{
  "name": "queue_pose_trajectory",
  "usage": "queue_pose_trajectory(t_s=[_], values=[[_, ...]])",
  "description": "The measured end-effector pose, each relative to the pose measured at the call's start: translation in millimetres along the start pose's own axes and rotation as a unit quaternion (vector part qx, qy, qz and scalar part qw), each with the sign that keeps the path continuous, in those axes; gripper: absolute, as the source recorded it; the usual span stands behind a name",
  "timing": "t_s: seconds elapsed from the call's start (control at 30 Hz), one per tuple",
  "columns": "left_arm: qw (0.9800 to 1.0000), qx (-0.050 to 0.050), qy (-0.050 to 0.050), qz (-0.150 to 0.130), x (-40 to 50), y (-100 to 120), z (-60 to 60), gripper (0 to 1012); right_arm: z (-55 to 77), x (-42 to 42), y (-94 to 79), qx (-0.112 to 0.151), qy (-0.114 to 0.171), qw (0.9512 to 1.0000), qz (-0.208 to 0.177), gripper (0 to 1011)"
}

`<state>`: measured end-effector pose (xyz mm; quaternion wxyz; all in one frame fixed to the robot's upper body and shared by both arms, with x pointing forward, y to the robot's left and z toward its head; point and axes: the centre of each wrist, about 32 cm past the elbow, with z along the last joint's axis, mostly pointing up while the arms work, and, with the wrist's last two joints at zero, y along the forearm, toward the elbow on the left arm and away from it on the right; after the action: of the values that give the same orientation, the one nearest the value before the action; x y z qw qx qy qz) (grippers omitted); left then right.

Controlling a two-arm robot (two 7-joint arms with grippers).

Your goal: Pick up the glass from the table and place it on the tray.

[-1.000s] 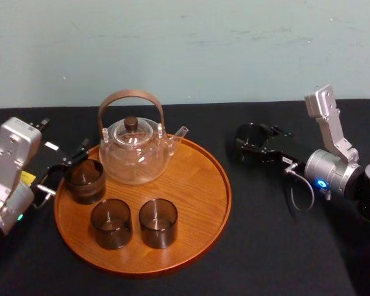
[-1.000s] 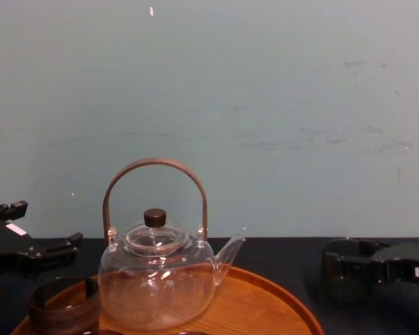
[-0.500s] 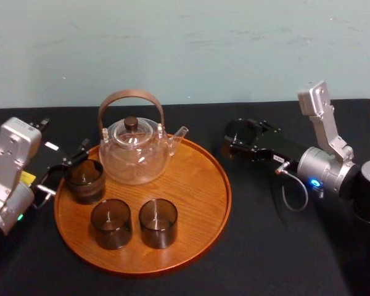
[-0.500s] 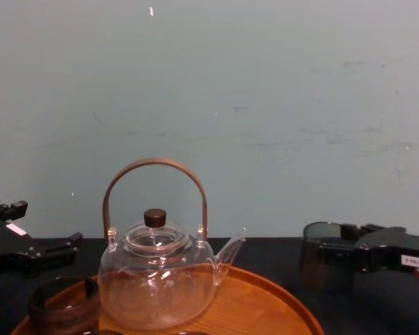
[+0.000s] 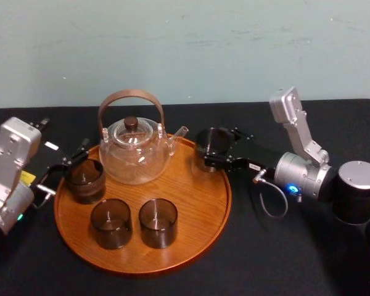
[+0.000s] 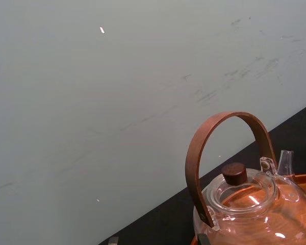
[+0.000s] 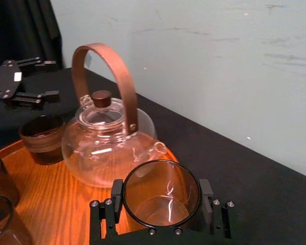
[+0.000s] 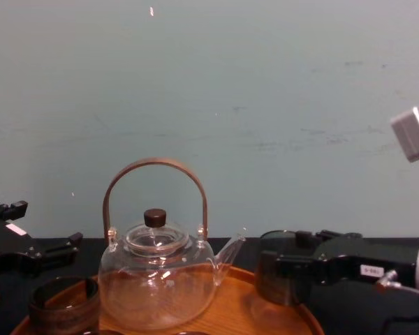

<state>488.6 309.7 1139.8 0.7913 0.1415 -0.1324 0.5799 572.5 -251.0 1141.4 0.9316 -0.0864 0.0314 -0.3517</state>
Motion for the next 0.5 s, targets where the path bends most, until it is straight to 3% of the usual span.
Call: queue_pose_trajectory(t_s=[0.5], values=[[1.0, 0.0, 0.0, 0.0, 0.0, 0, 0.0, 1001, -7.8, -3.0, 21.0, 0.001, 0.004, 0.9995, 0.031, 905]])
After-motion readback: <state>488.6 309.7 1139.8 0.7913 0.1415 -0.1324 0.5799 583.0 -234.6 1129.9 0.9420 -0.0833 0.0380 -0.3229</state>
